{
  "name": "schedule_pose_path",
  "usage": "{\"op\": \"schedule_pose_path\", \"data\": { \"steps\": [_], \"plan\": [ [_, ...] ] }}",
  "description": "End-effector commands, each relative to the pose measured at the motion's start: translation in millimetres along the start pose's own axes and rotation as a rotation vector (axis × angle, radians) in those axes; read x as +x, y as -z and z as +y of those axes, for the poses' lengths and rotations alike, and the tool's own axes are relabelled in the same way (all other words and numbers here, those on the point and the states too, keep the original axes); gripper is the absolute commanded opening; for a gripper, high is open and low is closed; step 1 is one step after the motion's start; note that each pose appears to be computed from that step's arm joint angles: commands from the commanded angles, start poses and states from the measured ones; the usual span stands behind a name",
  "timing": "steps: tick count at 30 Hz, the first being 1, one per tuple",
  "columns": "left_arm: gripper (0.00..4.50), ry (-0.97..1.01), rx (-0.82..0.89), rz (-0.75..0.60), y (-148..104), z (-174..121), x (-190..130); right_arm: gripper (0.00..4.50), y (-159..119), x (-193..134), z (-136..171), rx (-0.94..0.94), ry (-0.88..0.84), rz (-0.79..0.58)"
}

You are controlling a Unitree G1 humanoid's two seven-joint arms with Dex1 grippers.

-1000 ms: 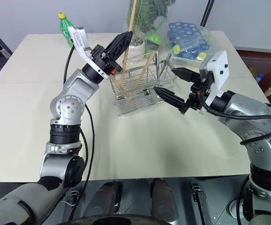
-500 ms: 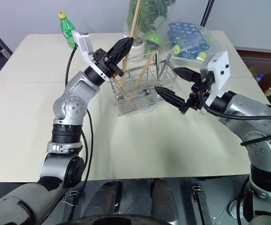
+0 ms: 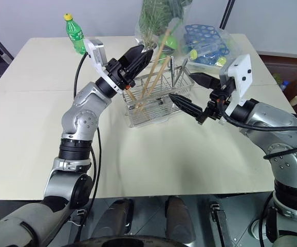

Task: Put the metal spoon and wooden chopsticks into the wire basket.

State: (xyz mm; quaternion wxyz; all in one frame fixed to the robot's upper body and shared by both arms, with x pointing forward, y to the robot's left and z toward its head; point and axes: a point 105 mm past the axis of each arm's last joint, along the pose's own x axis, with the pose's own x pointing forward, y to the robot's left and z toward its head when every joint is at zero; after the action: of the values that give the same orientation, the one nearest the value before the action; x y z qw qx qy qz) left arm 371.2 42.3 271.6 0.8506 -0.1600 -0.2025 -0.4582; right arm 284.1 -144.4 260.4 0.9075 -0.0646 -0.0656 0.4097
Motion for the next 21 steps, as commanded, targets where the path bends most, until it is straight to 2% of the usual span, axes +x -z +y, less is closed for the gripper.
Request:
{"op": "schedule_pose_path", "data": {
  "steps": [1,3,7,12,16,21],
  "plan": [
    [4.28,-0.003,0.024,-0.034,-14,-2,4,4.50,-14,-3,0,-0.036,0.002,-0.051],
    [4.28,-0.005,0.013,-0.069,-26,-2,6,4.50,-13,-3,0,-0.034,-0.001,-0.046],
    [4.28,0.017,-0.011,-0.164,-70,-9,8,4.50,-10,-4,2,-0.032,-0.022,-0.030],
    [4.28,-0.013,0.078,-0.148,-107,-8,3,4.50,-11,-7,-1,-0.051,-0.044,-0.014],
    [4.28,-0.095,0.221,-0.033,-124,3,-23,4.50,-13,-9,-9,-0.050,-0.044,-0.018],
    [4.28,-0.162,0.250,0.132,-117,7,-68,4.50,-5,-14,-15,-0.005,-0.028,-0.035]
  ]
}}
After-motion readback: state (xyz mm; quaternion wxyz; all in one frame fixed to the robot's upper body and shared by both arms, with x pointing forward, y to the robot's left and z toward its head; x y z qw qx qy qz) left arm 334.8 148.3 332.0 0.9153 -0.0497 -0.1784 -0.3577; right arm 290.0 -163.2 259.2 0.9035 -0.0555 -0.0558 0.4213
